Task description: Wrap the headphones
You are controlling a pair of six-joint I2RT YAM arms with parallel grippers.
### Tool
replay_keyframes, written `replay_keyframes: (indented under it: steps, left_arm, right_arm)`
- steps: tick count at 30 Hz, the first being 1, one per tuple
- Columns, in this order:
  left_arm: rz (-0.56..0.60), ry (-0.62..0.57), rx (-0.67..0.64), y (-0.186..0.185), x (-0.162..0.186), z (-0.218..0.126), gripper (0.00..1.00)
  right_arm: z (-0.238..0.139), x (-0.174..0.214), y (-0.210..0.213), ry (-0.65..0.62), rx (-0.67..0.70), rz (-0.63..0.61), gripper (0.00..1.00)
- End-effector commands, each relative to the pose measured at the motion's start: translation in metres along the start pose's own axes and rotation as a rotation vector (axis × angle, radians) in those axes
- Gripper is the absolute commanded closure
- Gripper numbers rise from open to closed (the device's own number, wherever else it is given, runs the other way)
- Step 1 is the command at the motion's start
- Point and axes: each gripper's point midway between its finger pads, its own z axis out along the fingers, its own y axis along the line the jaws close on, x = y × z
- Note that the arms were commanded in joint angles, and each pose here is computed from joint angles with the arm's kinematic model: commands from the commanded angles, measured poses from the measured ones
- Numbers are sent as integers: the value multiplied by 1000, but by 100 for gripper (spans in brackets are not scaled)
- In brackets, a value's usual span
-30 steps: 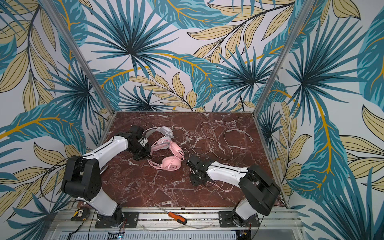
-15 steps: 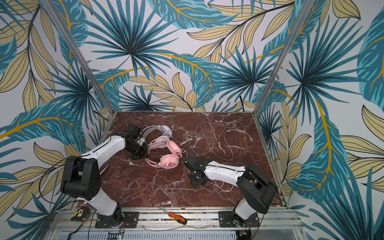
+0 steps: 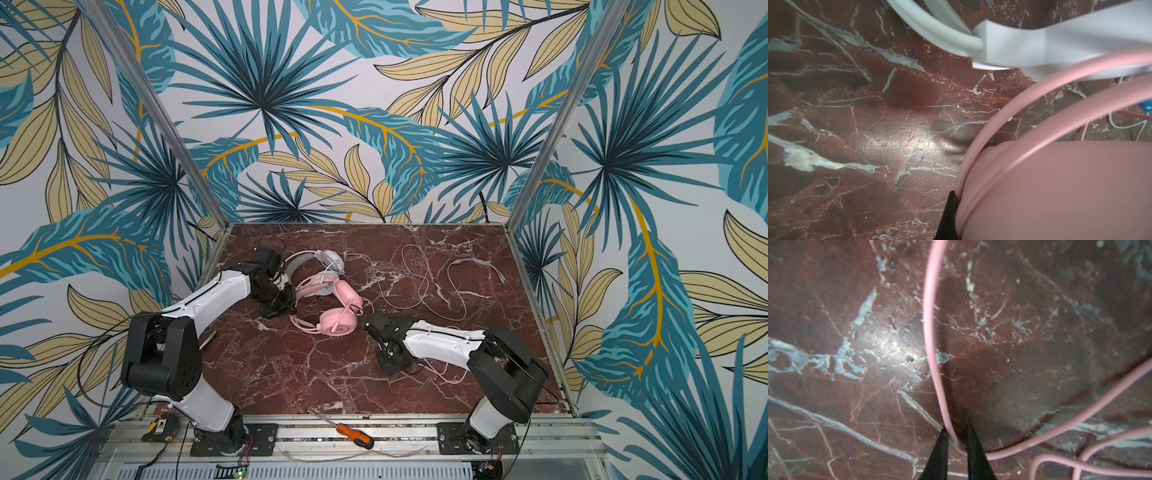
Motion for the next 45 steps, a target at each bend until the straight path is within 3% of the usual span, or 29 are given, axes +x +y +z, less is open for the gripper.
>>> replay_keyframes:
  steps: [1, 6, 22, 28, 45]
  left_arm:
    - [-10, -82, 56, -15, -19, -21, 100]
    - [-34, -80, 43, -12, -18, -18, 100]
    - [-96, -103, 91, -21, -22, -23, 100]
    - [-118, -120, 107, -25, -24, -30, 100]
    - [-100, -189, 124, -44, -24, -52, 100]
  right_arm:
    - [0, 10, 5, 5, -17, -27, 91]
    - [-11, 2, 8, -52, -31, -60, 100]
    - [-37, 2, 24, -57, -100, -174, 100]
    - [-56, -11, 33, -120, -121, -226, 100]
    - [-107, -13, 81, -279, -281, -558, 100]
